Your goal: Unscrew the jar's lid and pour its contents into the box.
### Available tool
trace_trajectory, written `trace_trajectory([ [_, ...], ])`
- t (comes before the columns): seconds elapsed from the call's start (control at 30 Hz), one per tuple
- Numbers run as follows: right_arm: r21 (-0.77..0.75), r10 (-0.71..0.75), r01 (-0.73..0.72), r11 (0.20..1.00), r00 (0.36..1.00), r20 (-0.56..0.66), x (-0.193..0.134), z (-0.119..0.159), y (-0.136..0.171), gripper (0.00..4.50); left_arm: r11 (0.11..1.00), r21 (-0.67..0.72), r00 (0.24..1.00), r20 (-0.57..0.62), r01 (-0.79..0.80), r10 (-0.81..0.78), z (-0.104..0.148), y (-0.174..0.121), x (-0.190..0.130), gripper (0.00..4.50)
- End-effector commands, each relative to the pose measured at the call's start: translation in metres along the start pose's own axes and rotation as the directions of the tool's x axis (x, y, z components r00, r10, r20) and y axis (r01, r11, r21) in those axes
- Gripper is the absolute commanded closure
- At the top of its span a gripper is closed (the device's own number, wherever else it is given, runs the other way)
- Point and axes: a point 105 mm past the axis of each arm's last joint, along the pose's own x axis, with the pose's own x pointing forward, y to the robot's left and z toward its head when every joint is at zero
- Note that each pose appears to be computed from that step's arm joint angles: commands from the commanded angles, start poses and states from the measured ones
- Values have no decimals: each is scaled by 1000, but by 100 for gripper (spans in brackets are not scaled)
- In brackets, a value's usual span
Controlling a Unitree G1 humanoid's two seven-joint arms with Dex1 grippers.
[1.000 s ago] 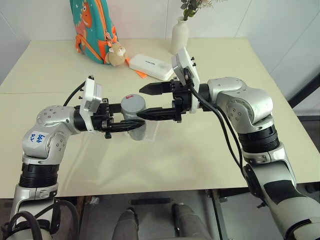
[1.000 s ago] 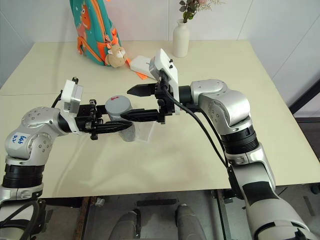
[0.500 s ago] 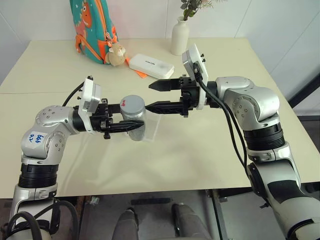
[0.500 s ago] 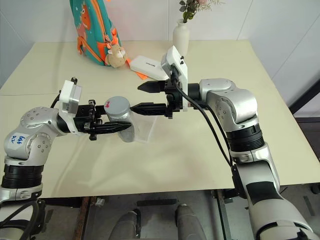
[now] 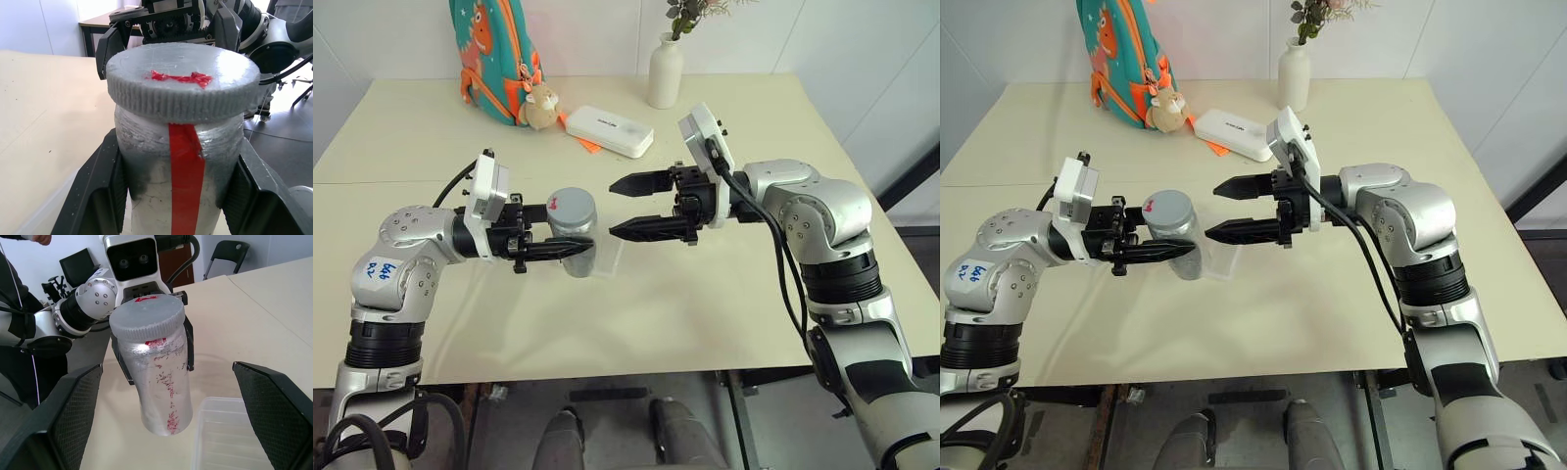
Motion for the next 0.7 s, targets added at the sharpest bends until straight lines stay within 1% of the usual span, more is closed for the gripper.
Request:
trace_trajectory([
  [0.03, -63, 11, -6, 998, 998, 67, 3, 22, 6, 3, 999, 44, 1000, 3, 14, -15, 7, -5, 0, 244],
  [0.2, -76, 21, -14, 997, 995, 97, 20, 29, 8, 3, 999, 43, 1000, 7, 16, -16, 7, -5, 1, 244],
  [0.47, -72, 87, -79, 994, 989, 118, 46, 31, 21, 3, 999, 45, 1000, 12, 22, -23, 8, -4, 4, 244],
  [0.7, -62, 50, -44, 997, 994, 99, 56, 24, 16, 3, 999, 46, 1000, 17, 20, -21, 8, -3, 5, 244],
])
